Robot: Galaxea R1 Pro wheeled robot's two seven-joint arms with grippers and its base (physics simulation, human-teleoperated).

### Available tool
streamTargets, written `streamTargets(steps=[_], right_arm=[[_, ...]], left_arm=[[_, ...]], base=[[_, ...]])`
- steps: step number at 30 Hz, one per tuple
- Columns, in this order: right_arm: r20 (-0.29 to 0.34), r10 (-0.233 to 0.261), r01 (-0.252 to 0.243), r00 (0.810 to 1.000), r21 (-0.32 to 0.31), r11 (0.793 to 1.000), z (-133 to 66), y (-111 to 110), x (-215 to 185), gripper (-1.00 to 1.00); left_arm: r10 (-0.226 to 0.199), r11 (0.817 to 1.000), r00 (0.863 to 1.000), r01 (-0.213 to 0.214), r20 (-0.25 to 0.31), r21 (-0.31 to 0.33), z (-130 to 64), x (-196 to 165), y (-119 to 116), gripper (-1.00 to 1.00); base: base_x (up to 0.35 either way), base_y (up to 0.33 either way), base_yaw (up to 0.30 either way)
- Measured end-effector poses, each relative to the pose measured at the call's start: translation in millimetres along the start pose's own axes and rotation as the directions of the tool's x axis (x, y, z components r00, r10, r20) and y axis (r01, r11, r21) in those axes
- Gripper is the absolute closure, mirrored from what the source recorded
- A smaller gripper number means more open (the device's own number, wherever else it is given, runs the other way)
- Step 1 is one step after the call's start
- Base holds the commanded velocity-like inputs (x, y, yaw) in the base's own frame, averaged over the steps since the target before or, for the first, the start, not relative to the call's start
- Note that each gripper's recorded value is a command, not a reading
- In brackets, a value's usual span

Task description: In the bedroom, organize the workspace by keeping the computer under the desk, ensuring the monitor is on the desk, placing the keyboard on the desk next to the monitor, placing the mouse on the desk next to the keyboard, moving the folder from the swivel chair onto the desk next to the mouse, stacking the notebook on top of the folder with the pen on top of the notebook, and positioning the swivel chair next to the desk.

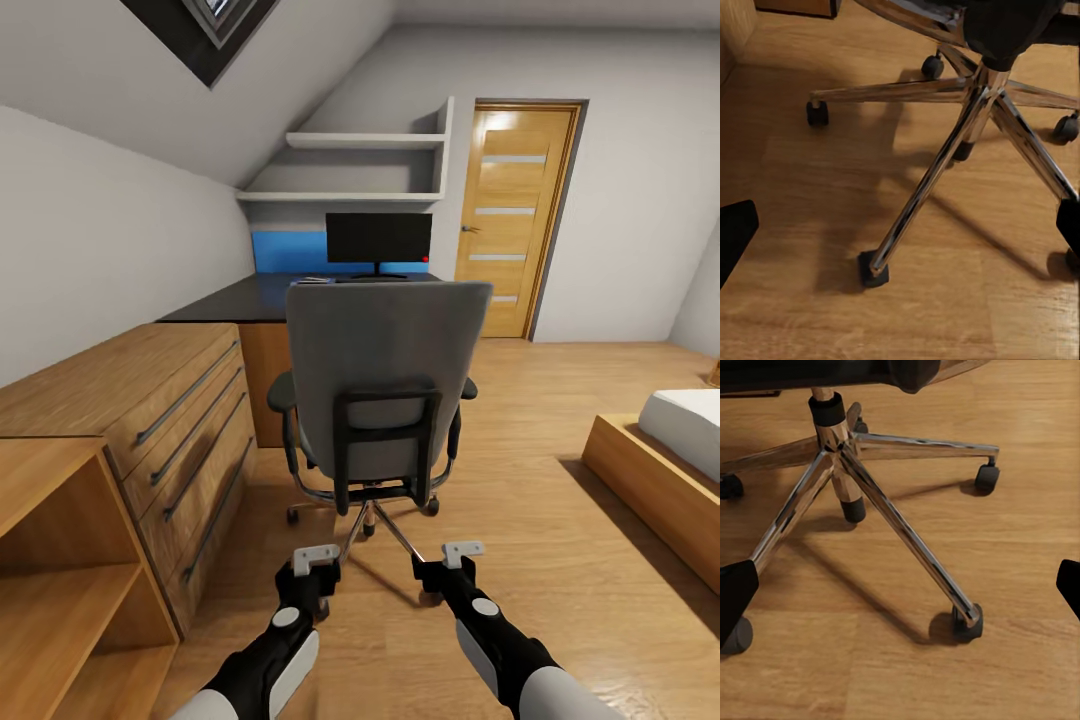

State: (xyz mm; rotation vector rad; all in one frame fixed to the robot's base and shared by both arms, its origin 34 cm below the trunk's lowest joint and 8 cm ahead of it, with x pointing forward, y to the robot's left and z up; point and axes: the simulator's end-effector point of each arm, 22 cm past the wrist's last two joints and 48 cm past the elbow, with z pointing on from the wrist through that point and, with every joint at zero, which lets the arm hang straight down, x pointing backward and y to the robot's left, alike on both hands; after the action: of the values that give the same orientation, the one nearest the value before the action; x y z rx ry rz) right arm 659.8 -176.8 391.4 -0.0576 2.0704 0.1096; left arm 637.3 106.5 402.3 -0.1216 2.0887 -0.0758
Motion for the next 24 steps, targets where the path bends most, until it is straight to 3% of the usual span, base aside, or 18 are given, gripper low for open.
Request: streamTargets(steps=[3, 11, 16, 24], right_arm=[[0.001, 0.000, 0.000, 1.000, 0.000, 1.000, 0.0, 0.0, -0.3, -1.00], [0.007, 0.001, -0.001, 1.000, 0.000, 1.000, 0.0, -0.4, -1.4, -1.00], [0.017, 0.000, 0.000, 1.000, -0.002, 1.000, -0.3, 0.1, -3.7, -1.00], [0.021, -0.001, 0.002, 1.000, -0.006, 1.000, -0.2, 0.3, -4.2, -1.00]], left_arm=[[0.009, 1.000, 1.000, -0.009, -0.025, -0.002, 0.0, 6.6, 1.1, -1.00], [0.000, 1.000, 1.000, 0.000, 0.003, -0.004, 0.1, 2.7, 2.4, -1.00], [0.043, 0.999, 0.999, -0.043, -0.010, 0.011, -1.9, 13.8, -2.2, -1.00], [0.053, 0.998, 0.999, -0.053, -0.011, 0.016, -2.3, 15.3, -4.1, -1.00]], base=[[0.000, 0.000, 0.000], [0.011, 0.000, 0.000], [0.221, -0.004, 0.000], [0.158, -0.018, 0.000]])
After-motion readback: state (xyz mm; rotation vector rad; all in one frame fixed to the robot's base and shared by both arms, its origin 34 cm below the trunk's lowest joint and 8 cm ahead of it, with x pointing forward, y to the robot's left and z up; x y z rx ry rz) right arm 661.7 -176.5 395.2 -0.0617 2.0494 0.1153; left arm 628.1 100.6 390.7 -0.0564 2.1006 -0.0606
